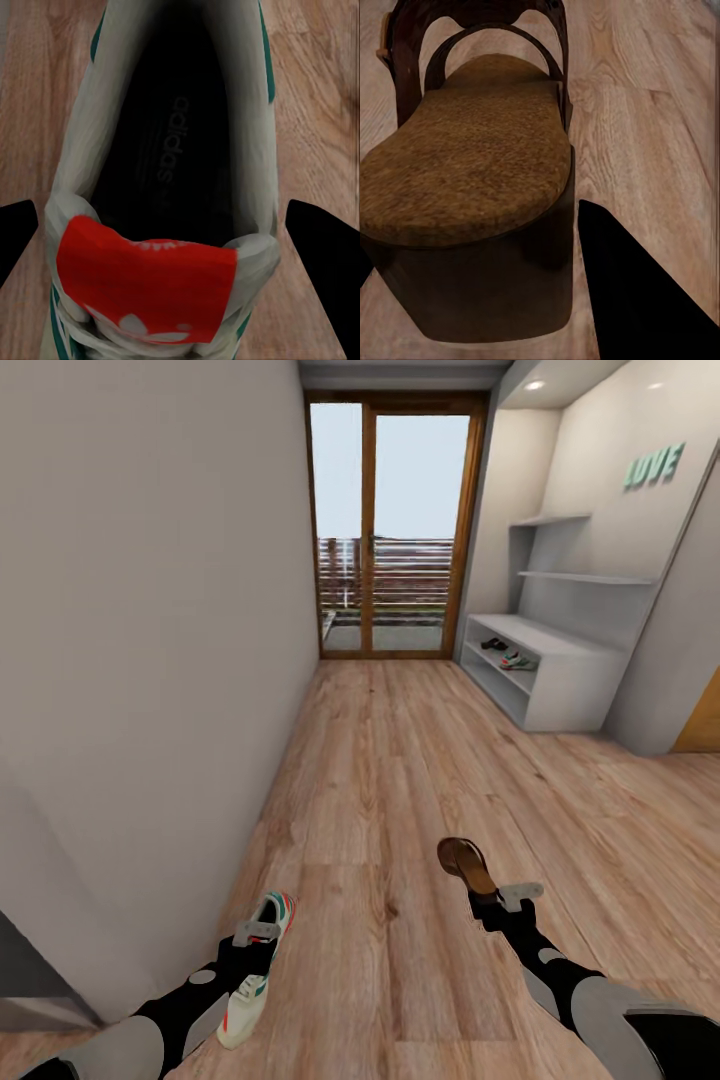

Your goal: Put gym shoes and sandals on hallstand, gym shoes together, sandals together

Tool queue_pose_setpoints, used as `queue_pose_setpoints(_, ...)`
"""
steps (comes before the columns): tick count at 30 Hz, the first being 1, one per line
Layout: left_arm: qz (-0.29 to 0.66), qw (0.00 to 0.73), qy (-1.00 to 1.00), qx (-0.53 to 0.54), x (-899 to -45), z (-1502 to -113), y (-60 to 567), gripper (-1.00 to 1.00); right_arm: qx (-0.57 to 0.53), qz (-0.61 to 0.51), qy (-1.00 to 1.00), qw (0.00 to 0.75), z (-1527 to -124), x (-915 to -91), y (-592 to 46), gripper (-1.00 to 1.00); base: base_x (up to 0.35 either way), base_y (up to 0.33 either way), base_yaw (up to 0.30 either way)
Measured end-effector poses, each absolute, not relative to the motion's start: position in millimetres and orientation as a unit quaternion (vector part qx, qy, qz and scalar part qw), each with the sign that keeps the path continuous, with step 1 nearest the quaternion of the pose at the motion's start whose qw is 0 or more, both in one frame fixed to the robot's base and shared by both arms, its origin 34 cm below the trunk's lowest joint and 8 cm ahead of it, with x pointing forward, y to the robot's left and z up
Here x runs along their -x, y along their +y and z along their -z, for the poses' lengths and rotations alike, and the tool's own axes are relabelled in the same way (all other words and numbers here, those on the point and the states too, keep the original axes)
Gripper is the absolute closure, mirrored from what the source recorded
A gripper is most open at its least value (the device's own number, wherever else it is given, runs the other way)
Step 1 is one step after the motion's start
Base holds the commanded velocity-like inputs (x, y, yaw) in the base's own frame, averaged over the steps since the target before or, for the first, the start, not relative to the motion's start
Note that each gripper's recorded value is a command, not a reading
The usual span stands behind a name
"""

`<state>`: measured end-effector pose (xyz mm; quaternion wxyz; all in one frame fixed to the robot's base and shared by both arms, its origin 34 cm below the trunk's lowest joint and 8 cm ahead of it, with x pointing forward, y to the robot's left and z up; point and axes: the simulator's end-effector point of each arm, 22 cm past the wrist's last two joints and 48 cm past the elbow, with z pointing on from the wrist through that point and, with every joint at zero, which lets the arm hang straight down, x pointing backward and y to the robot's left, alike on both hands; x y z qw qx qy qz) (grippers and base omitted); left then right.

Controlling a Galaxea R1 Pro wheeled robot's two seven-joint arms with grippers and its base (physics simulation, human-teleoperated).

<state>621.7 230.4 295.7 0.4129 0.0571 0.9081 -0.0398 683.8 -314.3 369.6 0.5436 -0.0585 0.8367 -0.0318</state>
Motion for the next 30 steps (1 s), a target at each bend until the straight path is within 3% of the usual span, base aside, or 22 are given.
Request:
queue_pose_setpoints(7, 0.040, 0.413, 0.908, -0.056, -621.8, -295.8, 230.6, 1.00, 0.058, 0.032, 0.837, 0.544, -369.6, -683.8, -314.4, 1.00, 0.296, -0.168, 0.000)
queue_pose_setpoints(30, 0.040, 0.413, 0.908, -0.056, -621.9, -295.8, 230.6, 1.00, 0.058, 0.032, 0.837, 0.544, -369.6, -683.8, -314.4, 1.00, 0.346, -0.036, 0.000)
